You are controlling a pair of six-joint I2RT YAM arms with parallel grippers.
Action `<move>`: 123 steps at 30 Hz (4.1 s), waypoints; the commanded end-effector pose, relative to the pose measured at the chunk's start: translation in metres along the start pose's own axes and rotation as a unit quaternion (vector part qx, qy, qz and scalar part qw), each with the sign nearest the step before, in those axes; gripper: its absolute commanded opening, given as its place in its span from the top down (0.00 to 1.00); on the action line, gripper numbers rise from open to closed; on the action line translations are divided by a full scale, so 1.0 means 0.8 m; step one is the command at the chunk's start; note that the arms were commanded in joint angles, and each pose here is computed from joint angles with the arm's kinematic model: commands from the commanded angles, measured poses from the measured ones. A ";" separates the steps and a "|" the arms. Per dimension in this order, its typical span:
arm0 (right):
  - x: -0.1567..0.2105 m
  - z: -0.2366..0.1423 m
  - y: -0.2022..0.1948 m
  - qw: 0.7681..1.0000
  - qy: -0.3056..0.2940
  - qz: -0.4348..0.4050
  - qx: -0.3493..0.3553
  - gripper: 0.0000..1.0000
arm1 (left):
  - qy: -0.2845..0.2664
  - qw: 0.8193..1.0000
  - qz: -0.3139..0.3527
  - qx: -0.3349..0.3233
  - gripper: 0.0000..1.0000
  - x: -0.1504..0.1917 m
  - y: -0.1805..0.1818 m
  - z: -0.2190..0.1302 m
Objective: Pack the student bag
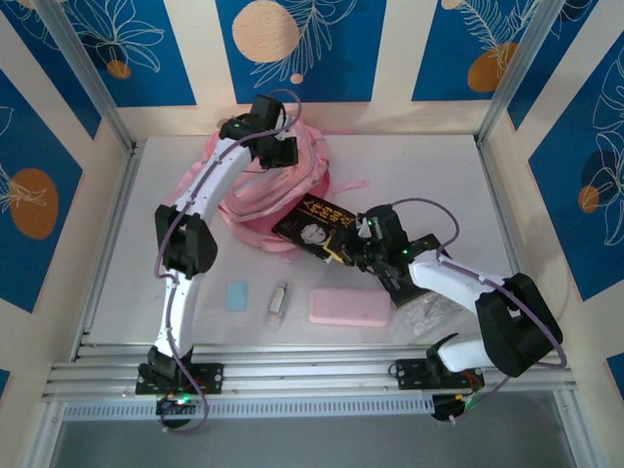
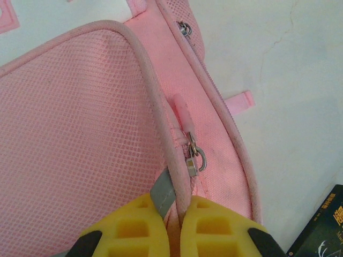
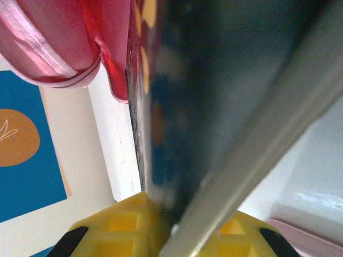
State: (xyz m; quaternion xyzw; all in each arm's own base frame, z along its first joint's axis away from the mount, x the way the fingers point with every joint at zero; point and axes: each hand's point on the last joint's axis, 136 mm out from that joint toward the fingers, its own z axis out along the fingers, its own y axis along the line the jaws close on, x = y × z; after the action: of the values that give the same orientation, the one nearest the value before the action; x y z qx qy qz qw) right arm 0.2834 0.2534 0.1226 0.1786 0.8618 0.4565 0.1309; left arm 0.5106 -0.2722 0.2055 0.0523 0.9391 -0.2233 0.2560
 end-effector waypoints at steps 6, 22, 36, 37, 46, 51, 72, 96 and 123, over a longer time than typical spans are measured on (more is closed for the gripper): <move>-0.018 0.018 0.024 0.997 -0.048 -0.023 -0.049 1.00 | -0.086 0.993 0.015 0.085 1.00 -0.054 -0.057 -0.075; -0.117 0.134 0.150 0.965 -0.140 -0.027 -0.219 1.00 | -0.077 0.991 -0.012 0.108 1.00 -0.031 -0.066 -0.074; -0.115 0.235 0.101 0.982 -0.134 0.122 -0.053 0.57 | -0.100 0.989 -0.030 0.103 1.00 -0.038 -0.056 -0.066; -0.109 0.236 0.095 0.983 -0.119 0.135 -0.039 0.50 | -0.101 0.989 -0.031 0.102 1.00 -0.039 -0.056 -0.066; -0.074 0.190 0.074 0.986 -0.044 0.159 0.008 0.33 | -0.119 0.989 -0.034 0.084 1.00 -0.053 -0.037 -0.056; -0.063 0.153 0.077 0.990 -0.022 0.137 0.007 0.33 | -0.118 0.991 -0.032 0.053 1.00 -0.053 -0.013 -0.041; -0.092 -0.088 -0.009 0.994 -0.067 -0.010 0.084 0.32 | -0.065 0.995 -0.046 0.058 1.00 0.018 0.009 -0.003; -0.085 -0.232 -0.262 0.927 -0.195 0.259 0.188 0.20 | -0.026 0.987 -0.023 0.159 0.23 0.131 -0.080 -0.021; -0.118 -0.185 -0.214 0.956 -0.164 0.170 0.176 0.44 | 0.020 0.979 -0.035 0.201 0.23 0.188 -0.113 0.008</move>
State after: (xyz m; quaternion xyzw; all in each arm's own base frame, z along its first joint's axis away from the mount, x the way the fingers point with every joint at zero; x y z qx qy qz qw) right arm 0.2620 0.0084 0.0514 0.4408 0.8497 0.2566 0.1338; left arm 0.3718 -0.3478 0.1650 0.0663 0.8845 -0.4023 0.2266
